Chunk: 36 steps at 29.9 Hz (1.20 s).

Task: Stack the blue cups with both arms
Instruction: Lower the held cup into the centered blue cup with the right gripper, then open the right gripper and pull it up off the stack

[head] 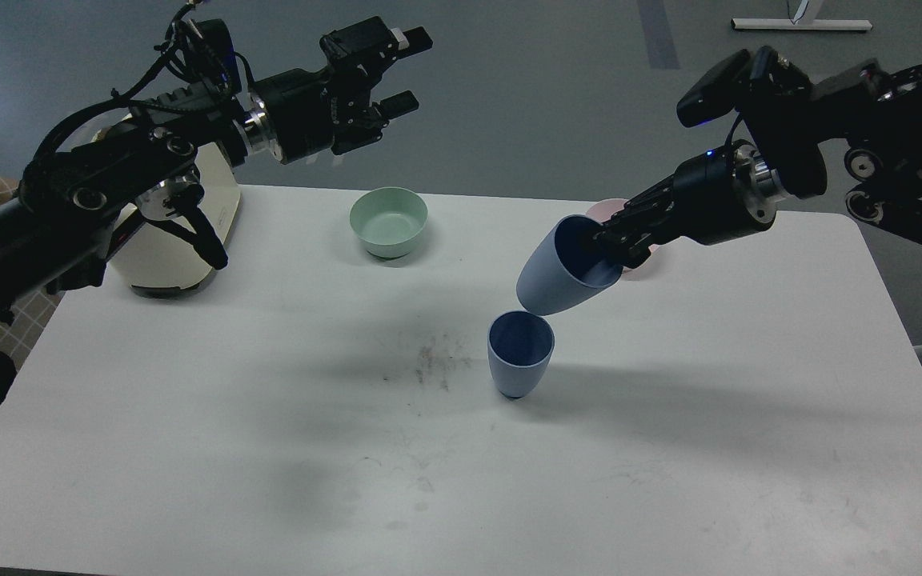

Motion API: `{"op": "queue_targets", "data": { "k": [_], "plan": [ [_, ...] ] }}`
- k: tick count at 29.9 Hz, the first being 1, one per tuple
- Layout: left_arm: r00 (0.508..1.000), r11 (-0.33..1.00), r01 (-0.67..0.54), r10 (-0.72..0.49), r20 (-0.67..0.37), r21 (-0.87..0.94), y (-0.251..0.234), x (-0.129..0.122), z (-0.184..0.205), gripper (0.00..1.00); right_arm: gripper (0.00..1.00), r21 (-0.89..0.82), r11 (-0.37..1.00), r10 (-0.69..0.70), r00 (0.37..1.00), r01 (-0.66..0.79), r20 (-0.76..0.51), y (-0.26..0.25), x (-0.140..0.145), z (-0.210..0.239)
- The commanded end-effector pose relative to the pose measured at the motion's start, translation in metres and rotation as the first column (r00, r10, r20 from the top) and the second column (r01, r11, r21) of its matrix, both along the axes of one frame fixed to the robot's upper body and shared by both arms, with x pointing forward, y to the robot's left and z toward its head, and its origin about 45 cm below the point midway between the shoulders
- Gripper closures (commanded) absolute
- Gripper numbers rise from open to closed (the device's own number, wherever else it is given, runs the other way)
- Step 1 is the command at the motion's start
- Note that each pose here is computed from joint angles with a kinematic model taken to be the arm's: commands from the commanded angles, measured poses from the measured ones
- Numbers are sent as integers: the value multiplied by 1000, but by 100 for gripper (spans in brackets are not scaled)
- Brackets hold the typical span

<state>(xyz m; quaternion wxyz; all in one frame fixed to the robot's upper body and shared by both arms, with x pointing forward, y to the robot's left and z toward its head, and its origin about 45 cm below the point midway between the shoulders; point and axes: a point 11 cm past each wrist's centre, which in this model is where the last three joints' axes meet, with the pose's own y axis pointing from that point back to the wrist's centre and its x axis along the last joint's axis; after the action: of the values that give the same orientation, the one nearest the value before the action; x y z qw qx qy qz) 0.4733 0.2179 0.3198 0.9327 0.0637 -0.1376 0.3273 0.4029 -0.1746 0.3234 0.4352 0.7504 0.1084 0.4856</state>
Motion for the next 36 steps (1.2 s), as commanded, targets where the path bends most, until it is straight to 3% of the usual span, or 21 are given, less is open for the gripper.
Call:
{"op": "queue_targets", "data": {
  "k": [1,12,36],
  "plan": [
    [1000,1000,-2,2,1,1,1,0,0,4,100,-25,1000,11,1000,-11,-12,7,2,-10],
    [1000,1000,-4,4,2,-1,2,0,1,4,100,-52,997,57,997,-60,-48,32,-3,-27],
    [1000,1000,-4,4,2,-2,2,0,1,4,94,-76,995,63,996,-67,-66,32,-6,-37]
  ]
}}
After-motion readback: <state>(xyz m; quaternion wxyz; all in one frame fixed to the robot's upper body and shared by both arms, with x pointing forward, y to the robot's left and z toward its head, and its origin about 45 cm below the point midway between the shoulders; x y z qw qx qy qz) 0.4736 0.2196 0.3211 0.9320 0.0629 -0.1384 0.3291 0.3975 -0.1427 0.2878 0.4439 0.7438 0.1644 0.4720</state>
